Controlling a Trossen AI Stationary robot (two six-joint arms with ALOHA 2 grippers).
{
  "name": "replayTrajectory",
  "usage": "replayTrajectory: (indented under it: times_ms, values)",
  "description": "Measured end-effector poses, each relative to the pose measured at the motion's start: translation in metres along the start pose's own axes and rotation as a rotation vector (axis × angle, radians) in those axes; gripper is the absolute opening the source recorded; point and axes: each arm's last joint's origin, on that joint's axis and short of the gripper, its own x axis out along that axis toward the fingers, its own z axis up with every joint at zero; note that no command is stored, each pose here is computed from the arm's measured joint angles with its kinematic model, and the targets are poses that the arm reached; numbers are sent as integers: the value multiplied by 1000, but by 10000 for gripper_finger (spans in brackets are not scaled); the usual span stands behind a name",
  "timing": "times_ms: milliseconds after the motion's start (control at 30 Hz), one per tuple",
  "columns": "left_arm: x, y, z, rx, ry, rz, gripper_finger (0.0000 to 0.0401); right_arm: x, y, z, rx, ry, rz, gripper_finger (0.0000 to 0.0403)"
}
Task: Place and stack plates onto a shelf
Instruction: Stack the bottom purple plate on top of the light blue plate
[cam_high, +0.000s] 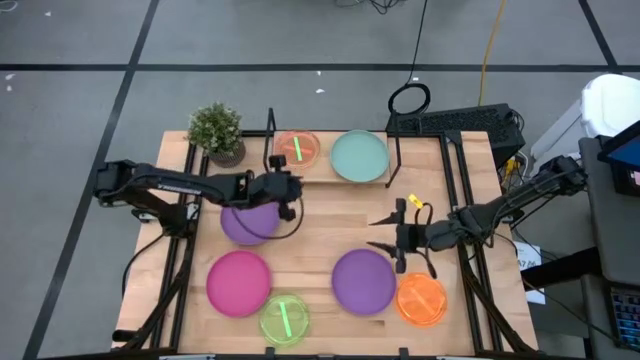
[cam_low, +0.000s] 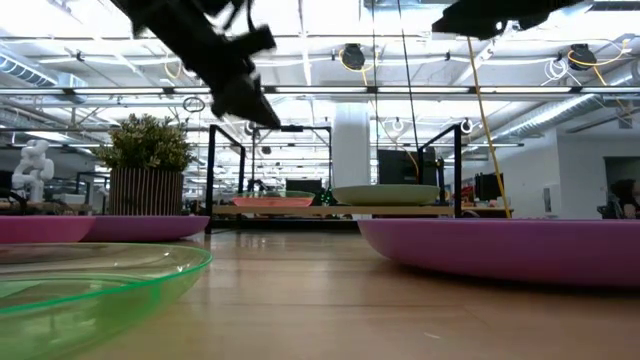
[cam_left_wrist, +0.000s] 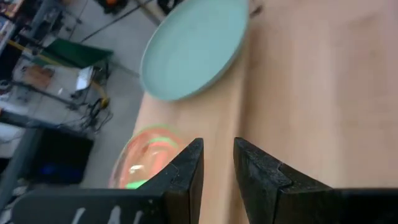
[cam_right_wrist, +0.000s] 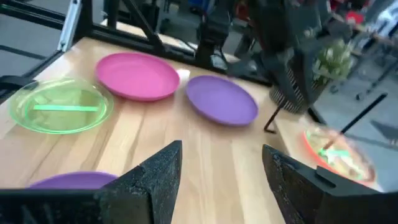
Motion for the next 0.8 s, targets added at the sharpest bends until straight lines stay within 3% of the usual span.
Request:
replayTrajectory:
  times_ms: [200,367,800]
  values:
    - [-32,-22,9,-72,-53,-97,95,15,16,1,171,62,169,203]
    - [-46,-42,7,-83,-16,-174,95,24,43,0,251,149,264,203]
    - [-69,-73,6,-121,-3,-284,95,30,116,15,280,527,344,203]
